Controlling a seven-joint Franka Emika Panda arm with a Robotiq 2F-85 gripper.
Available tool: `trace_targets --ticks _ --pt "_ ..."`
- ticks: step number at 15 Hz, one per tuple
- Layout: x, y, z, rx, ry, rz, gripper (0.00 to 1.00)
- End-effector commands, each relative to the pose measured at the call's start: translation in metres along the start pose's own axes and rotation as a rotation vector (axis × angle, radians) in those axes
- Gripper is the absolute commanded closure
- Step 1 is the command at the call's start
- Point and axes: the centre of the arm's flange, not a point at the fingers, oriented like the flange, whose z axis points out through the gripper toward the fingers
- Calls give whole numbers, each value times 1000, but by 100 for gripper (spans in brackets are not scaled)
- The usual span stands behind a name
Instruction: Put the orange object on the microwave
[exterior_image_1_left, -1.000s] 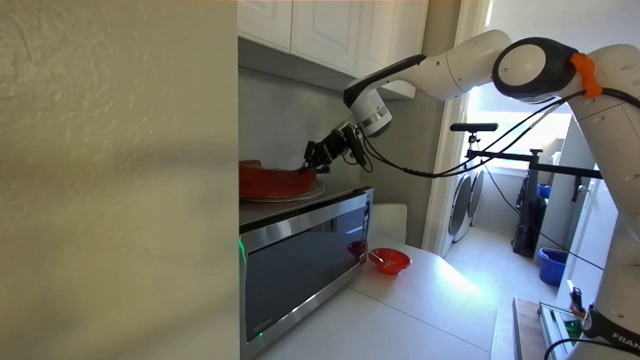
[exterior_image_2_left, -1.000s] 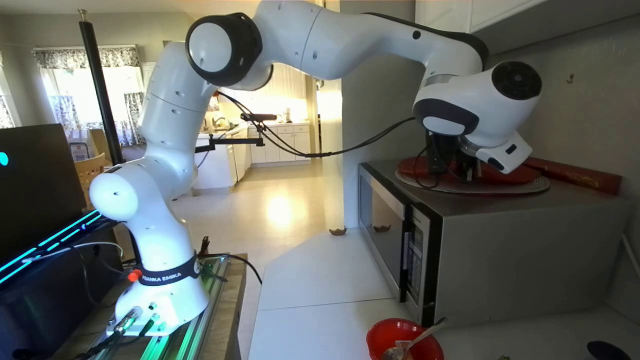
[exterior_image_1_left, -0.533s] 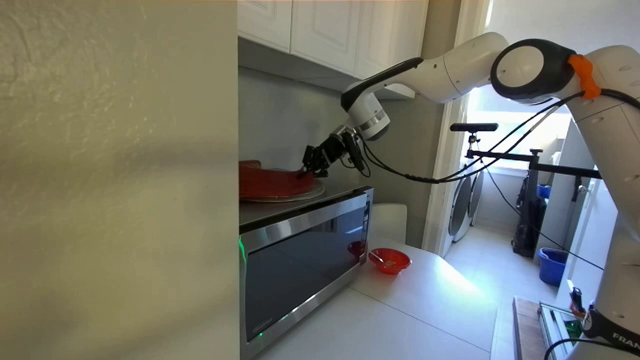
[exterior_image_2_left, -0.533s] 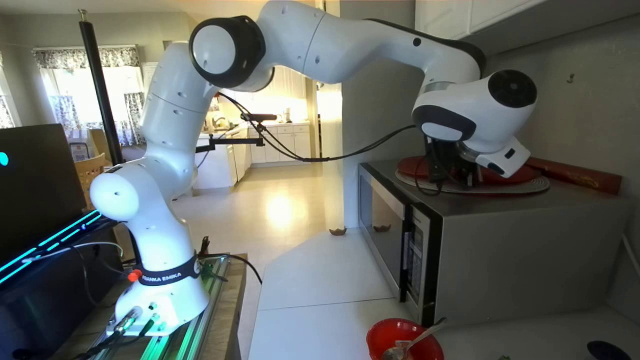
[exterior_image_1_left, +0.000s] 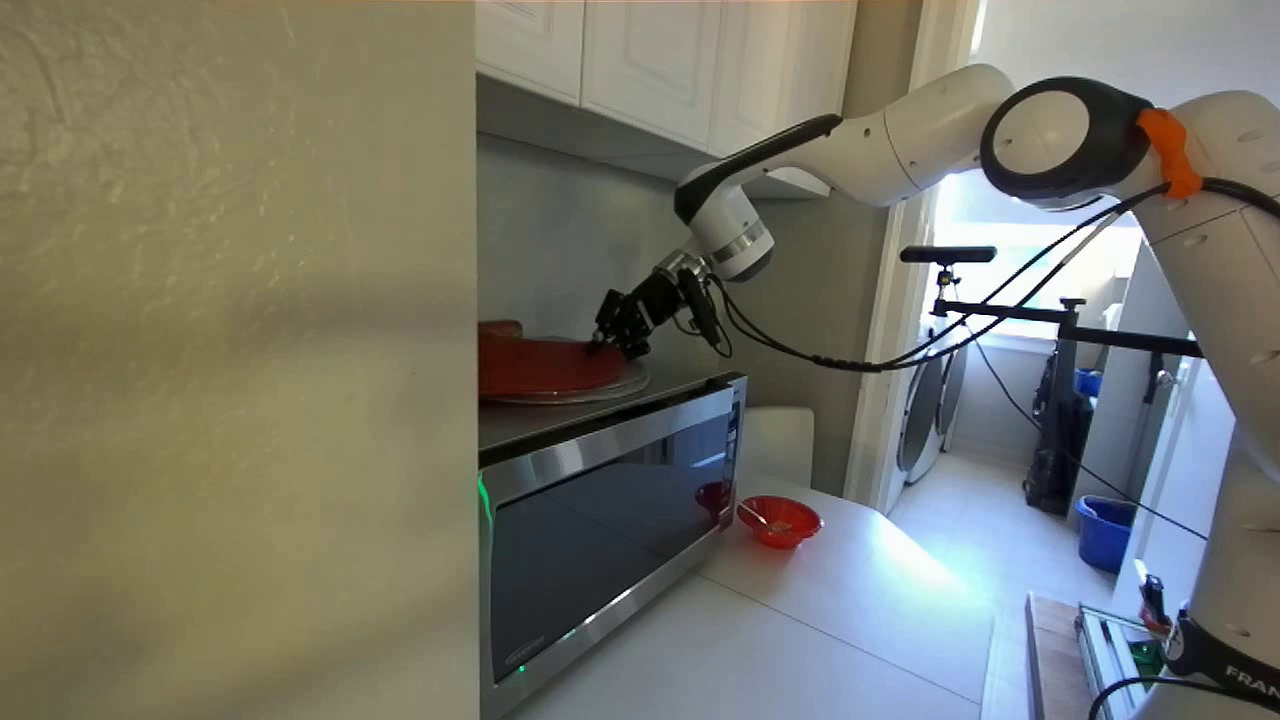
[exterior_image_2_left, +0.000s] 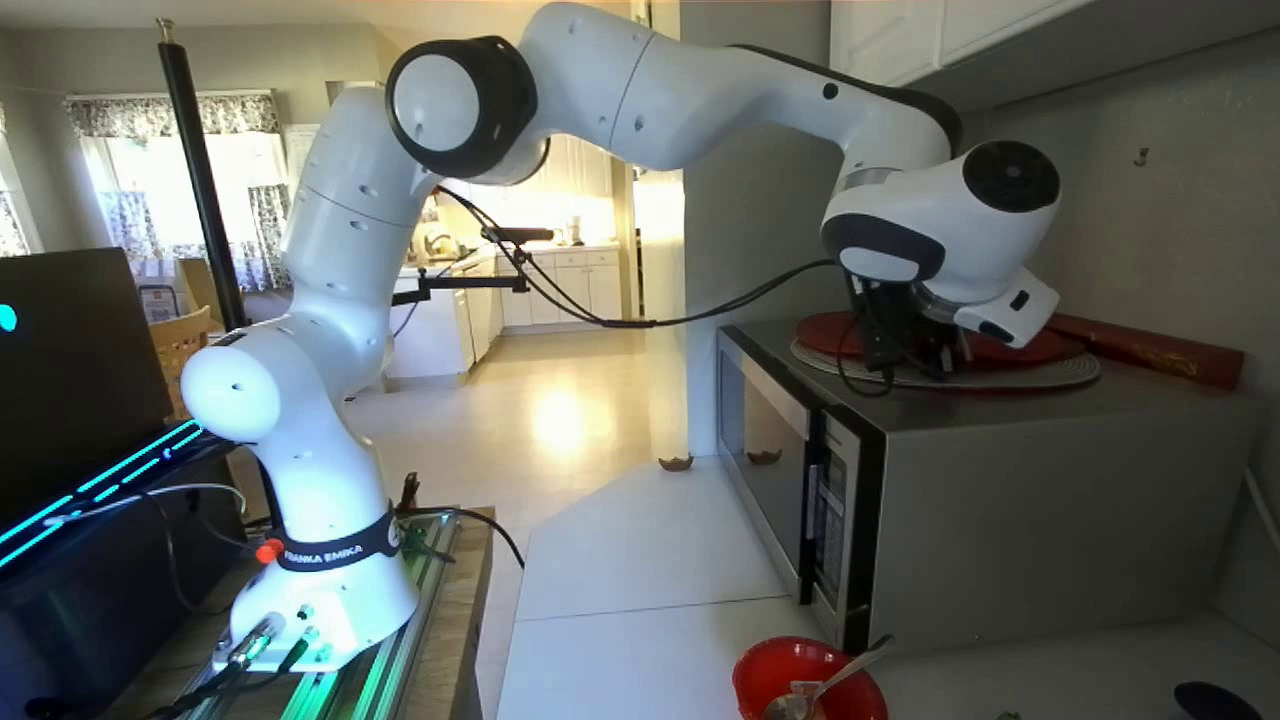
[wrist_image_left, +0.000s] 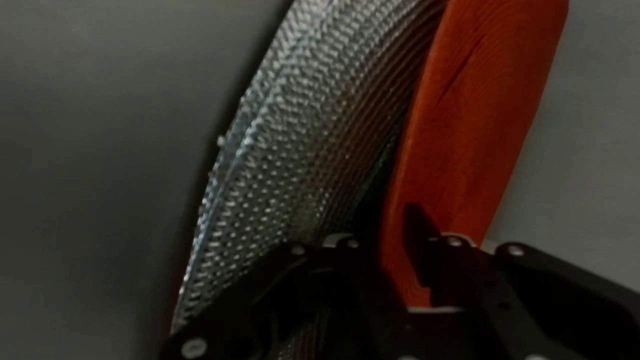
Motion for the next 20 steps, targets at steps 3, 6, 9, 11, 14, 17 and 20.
trace_targets --ticks 3,6,9,11,14,17,20 --pt "0 12 -47 -164 25 -17 32" --pt "-4 11 -80 -266 22 -12 11" --pt "-14 13 -84 -343 10 -9 0" --pt "-22 10 -77 -366 -13 -14 0" --pt "-27 -7 -77 -389 -23 -48 0" --pt "-27 -36 -94 -436 16 -113 0" --pt "-24 -72 -131 -529 92 -178 0"
